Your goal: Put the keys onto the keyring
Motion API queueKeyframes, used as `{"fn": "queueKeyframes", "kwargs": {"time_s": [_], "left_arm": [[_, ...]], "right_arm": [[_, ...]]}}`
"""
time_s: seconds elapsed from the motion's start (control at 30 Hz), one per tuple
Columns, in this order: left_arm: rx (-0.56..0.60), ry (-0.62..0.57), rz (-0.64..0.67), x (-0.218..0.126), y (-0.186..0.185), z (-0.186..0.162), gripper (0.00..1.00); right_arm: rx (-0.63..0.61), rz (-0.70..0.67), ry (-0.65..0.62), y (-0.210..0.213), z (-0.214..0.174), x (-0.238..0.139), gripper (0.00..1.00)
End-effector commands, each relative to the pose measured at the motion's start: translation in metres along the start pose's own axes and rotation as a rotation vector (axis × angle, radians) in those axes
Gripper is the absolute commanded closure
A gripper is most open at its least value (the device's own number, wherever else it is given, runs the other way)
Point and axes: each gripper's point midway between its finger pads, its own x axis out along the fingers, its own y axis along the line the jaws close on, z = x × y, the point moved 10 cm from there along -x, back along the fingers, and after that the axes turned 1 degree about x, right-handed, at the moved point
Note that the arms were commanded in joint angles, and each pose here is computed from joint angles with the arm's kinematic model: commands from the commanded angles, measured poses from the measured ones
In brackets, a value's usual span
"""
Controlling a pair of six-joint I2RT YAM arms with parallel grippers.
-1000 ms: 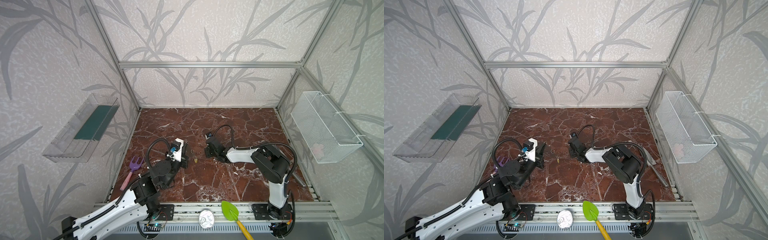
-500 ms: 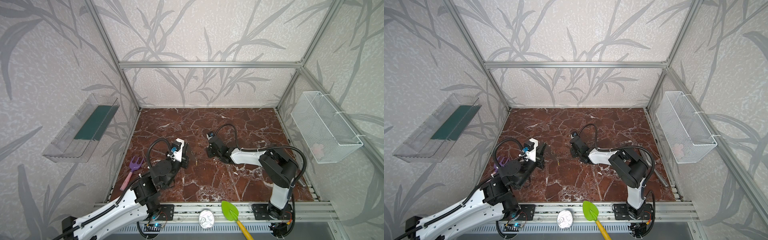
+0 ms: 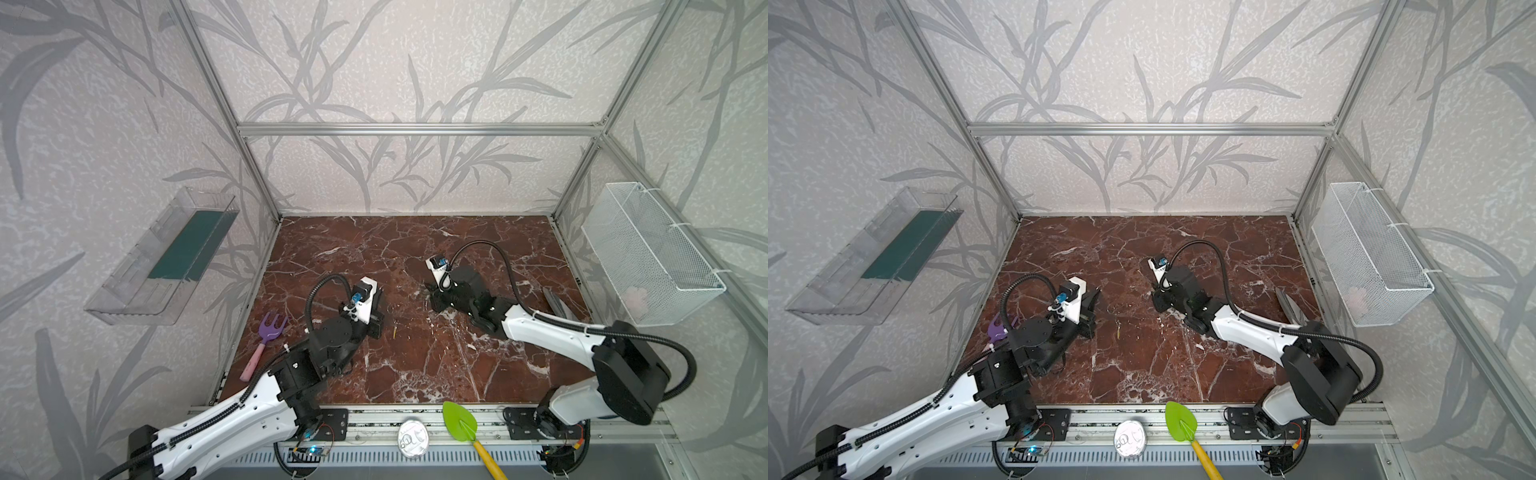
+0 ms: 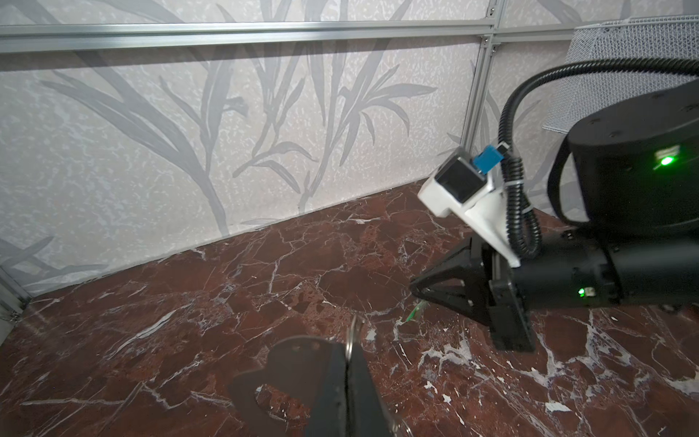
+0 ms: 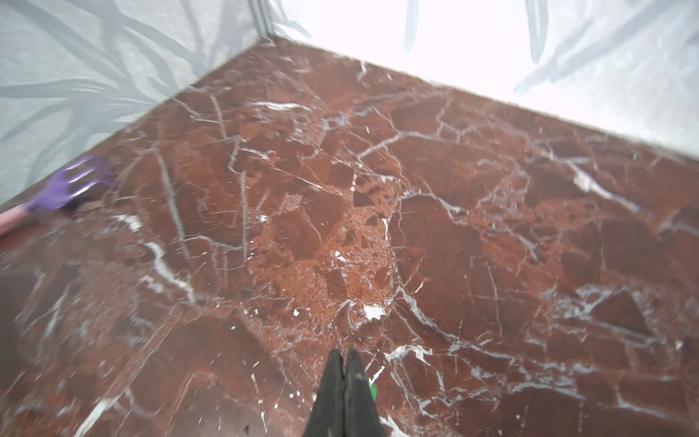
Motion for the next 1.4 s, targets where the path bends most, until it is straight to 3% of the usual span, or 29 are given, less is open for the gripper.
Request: {"fn": "queueKeyframes", "kwargs": {"time_s": [0.0, 0.27, 0.6, 1.37], "left_arm": [[-0.050, -0.049, -0.036, 0.000, -0.003, 0.015, 1.00], [-0.050, -0.051, -0.078, 0.008, -0.011, 0.014, 1.00], [-0.065, -0.089, -0.182, 0.009, -0.019, 0.018, 1.00], [-0.062, -0.077, -0.274, 0.023, -0.034, 0.015, 1.00]], "right_arm": [[-0.113, 0.148, -0.094, 0.010, 0.017, -0.028, 1.00], [-0.215, 0.382, -0.195, 0.026, 0.034, -0.079, 1.00], [-0.253, 0.614, -0.243, 0.043, 0.047, -0.102, 1.00], [-0.051, 0.585, -0.309, 0.042, 0.066, -0.085, 1.00]]}}
